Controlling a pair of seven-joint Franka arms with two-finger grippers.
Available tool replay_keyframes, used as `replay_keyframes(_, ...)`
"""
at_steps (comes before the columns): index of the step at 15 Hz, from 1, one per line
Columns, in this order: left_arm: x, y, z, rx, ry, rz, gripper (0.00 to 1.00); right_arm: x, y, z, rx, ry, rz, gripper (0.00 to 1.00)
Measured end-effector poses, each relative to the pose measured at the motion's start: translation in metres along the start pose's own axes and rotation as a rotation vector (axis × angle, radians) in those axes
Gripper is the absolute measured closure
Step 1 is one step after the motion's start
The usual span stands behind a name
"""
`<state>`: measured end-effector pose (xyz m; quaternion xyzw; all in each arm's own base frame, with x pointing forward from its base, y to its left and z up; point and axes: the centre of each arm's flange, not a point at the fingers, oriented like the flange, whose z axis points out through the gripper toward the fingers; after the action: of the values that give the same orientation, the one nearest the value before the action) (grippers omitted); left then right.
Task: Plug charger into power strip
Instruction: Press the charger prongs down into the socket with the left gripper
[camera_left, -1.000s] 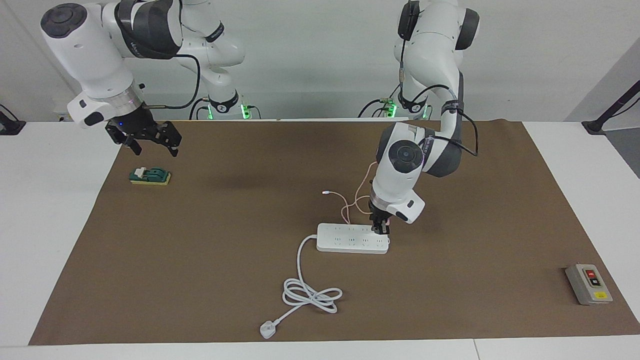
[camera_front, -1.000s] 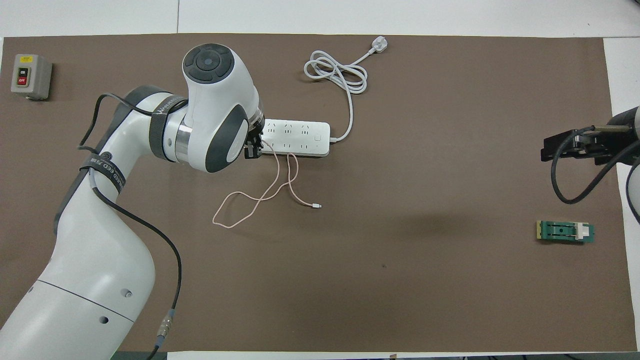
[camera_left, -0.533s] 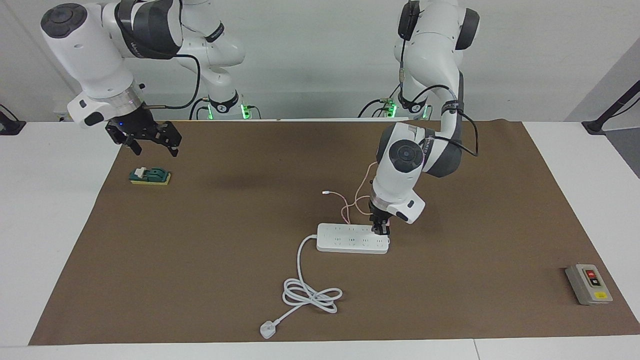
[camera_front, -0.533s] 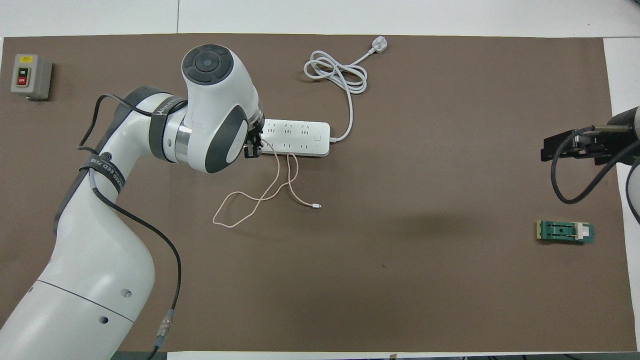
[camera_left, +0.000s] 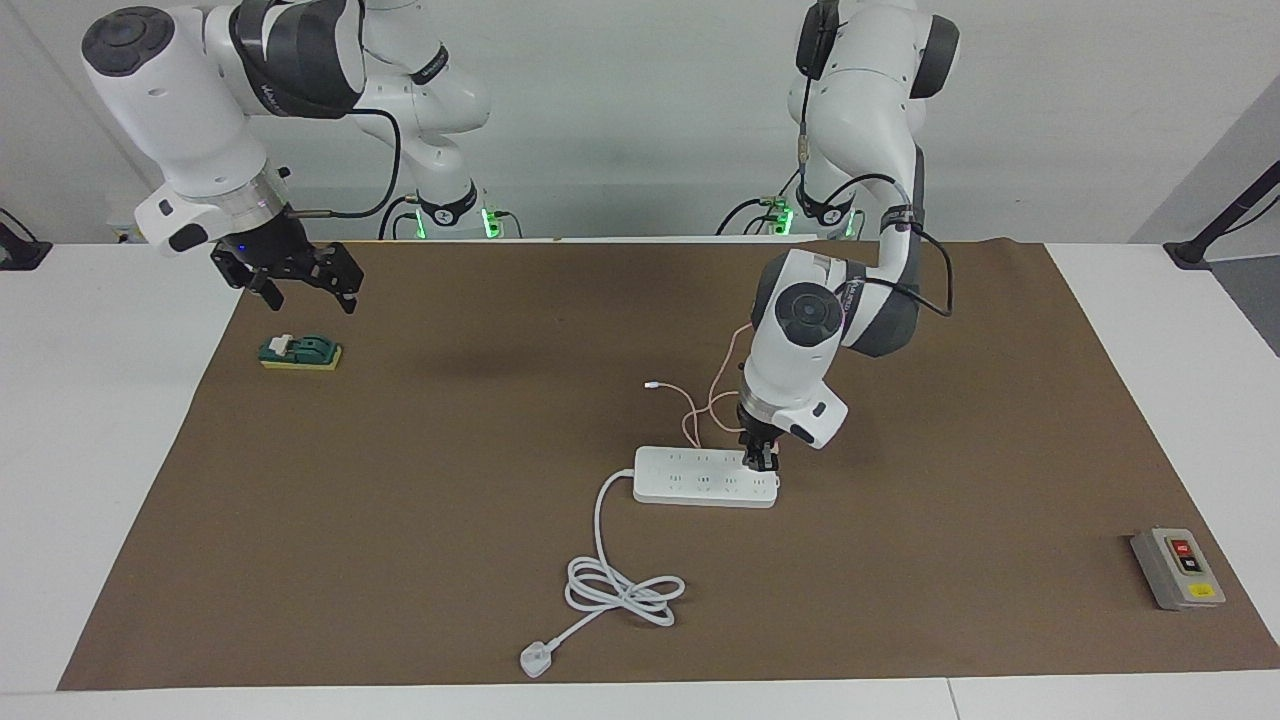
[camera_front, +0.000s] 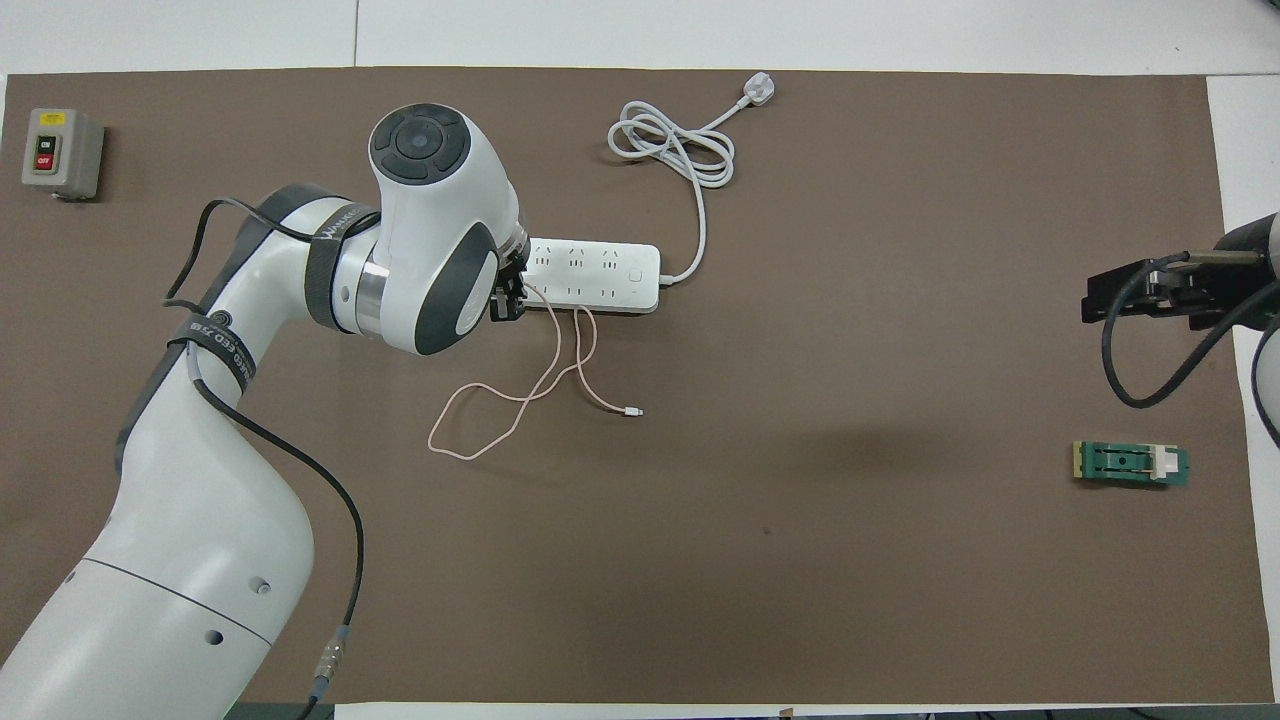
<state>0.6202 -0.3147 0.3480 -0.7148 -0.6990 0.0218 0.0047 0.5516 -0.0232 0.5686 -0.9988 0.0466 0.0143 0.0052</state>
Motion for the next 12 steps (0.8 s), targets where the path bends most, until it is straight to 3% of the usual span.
replay_keyframes(12,-0.002,-0.011,0.006,-0.049,0.004,0.022,0.68,0.0,0.0,0.0,0.0,0.0,0.0,0.0)
